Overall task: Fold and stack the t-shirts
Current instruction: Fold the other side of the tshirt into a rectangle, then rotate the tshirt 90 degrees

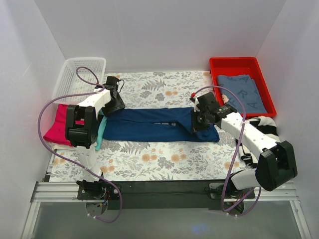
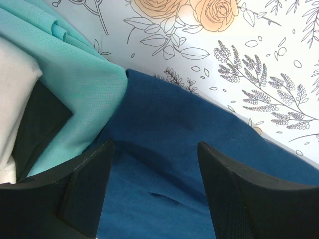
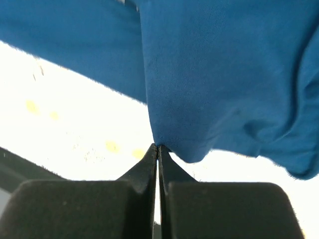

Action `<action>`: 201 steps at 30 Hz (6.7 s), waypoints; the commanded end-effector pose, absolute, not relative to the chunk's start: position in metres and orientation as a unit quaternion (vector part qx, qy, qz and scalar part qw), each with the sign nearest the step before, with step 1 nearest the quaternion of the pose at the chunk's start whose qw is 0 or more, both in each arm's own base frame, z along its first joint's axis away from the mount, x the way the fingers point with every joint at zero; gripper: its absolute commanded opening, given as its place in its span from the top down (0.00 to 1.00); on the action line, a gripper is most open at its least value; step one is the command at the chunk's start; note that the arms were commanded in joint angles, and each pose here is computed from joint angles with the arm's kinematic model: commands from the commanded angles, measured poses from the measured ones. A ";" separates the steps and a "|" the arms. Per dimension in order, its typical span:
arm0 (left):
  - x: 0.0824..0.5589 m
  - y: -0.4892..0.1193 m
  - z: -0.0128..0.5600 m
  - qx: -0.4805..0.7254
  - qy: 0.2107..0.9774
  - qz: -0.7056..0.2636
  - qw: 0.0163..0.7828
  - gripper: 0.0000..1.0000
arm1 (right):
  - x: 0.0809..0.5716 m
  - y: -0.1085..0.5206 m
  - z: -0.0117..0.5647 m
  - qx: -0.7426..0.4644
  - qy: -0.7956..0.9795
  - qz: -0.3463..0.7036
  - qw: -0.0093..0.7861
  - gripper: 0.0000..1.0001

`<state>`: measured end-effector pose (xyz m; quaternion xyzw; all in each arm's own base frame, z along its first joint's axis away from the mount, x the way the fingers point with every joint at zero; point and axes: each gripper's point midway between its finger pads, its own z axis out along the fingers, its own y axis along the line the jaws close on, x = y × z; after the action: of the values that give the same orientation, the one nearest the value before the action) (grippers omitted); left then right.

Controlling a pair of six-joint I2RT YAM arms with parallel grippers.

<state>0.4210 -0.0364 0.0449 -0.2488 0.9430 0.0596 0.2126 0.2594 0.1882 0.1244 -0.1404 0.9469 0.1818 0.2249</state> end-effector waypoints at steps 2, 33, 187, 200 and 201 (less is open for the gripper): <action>0.424 -0.036 0.052 -0.247 0.941 0.057 0.224 0.33 | 0.224 0.192 0.112 -0.149 0.952 0.206 0.171 0.99; 0.430 -0.038 0.053 -0.249 0.938 0.053 0.234 0.33 | 0.438 0.108 0.095 -0.045 0.953 -0.026 0.299 0.59; 0.486 -0.047 0.099 -0.228 0.924 0.007 0.306 0.33 | 0.442 0.111 0.056 0.034 0.971 0.016 0.237 0.69; 0.471 -0.050 0.128 -0.210 0.923 -0.011 0.322 0.33 | 0.466 0.099 -0.015 0.042 0.982 -0.069 0.169 0.71; 0.470 -0.049 0.131 -0.210 0.922 -0.011 0.324 0.33 | 0.484 0.099 -0.005 0.040 0.978 -0.077 0.189 0.71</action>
<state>0.4773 -0.0481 0.1061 -0.2199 0.9256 -0.0014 0.3080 0.4725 0.1113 0.0227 0.0372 0.9776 -0.0246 0.2058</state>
